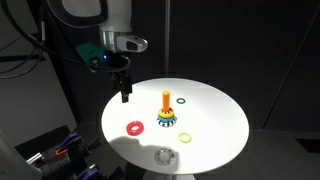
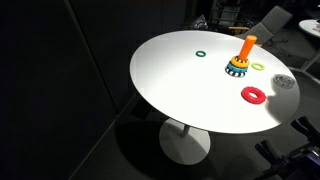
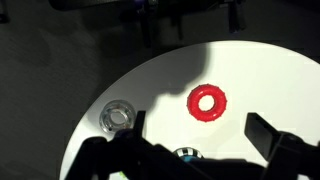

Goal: Put the red ring on the ring holder

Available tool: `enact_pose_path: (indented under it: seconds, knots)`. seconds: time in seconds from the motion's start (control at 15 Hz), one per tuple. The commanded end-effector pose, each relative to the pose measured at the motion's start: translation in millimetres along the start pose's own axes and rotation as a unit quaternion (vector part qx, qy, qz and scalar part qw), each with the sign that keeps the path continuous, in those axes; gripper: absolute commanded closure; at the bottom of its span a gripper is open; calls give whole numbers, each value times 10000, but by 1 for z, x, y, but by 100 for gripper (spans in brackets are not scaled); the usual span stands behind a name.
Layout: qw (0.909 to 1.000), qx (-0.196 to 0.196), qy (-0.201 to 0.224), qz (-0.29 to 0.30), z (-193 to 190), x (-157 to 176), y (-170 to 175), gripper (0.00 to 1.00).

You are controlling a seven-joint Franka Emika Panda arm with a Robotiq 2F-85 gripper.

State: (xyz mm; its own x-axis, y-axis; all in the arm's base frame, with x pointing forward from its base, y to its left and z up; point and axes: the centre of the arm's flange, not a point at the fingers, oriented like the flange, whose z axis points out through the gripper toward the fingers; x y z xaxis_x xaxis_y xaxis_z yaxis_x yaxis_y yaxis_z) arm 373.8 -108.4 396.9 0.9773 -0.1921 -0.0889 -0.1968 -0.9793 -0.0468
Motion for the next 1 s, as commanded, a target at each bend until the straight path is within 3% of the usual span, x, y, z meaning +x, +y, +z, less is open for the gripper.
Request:
enact_pose_path:
  seconds: [0.0, 0.4, 0.93]
  knots:
    - [10000, 0, 0, 0, 0, 0, 0, 0]
    - [9998, -20, 103, 145, 18, 29, -2, 0]
    - [9996, -191, 203, -89, 76, 64, -10, 0]
